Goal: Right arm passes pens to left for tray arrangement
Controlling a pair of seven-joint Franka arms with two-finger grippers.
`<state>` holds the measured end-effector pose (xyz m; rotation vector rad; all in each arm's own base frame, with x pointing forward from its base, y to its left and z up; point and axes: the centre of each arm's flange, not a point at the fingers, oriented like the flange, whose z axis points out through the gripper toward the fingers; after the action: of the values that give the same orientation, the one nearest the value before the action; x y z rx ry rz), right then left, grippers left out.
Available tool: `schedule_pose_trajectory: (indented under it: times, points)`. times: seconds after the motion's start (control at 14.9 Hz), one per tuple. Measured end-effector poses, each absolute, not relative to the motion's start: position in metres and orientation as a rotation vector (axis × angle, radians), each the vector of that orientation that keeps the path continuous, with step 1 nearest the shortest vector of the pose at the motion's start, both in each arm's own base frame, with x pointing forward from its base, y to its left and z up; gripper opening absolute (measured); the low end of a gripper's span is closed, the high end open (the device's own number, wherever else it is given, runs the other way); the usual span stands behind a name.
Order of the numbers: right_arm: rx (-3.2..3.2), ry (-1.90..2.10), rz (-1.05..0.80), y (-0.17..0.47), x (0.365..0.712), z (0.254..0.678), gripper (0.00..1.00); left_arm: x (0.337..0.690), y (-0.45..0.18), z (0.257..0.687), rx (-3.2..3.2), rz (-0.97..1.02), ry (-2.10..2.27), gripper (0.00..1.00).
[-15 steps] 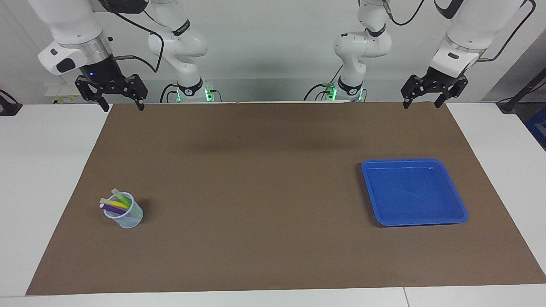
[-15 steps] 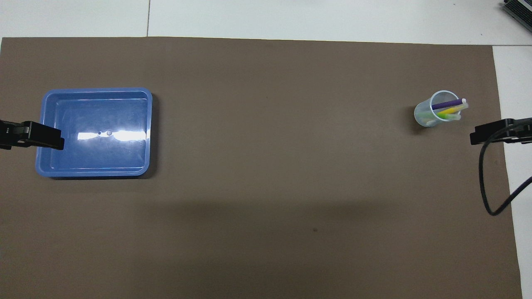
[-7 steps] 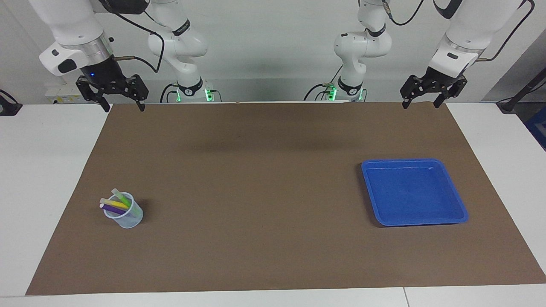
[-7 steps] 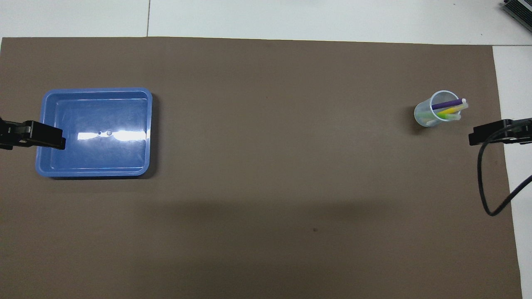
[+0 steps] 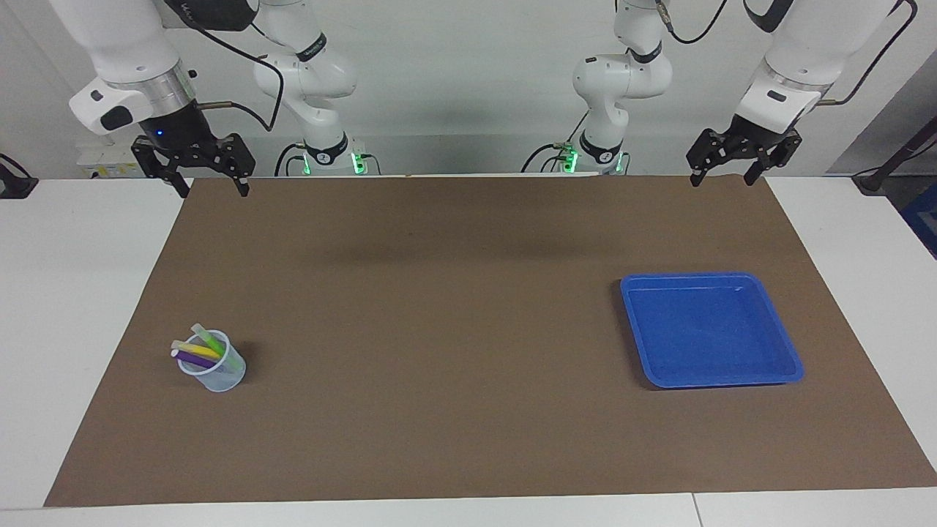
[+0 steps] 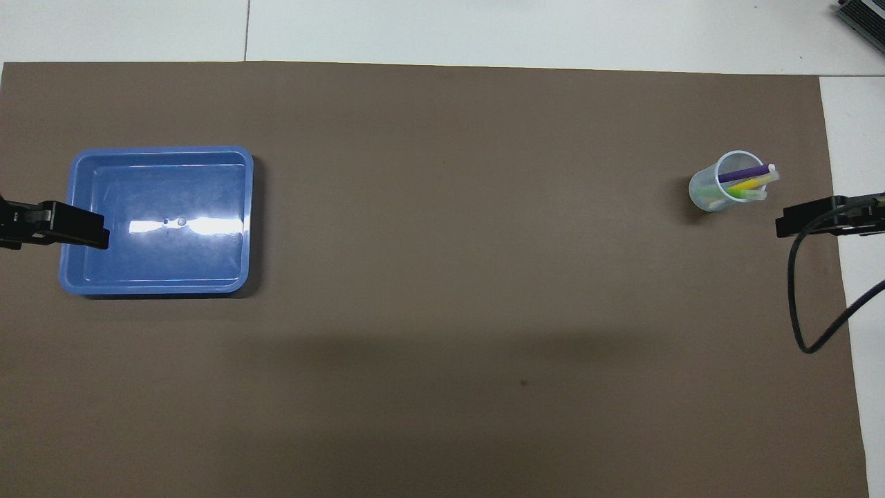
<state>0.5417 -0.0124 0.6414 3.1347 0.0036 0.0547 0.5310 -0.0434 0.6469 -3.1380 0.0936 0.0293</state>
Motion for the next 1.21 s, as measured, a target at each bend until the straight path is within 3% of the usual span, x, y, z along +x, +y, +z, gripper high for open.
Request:
schedule_pose_trajectory:
  times: [1.21]
  points:
    - [3.135,0.001,0.051,-0.0184,0.5409,0.6403,1.0,0.531,-0.0437,0.6469,-3.138,0.029,0.091,1.0]
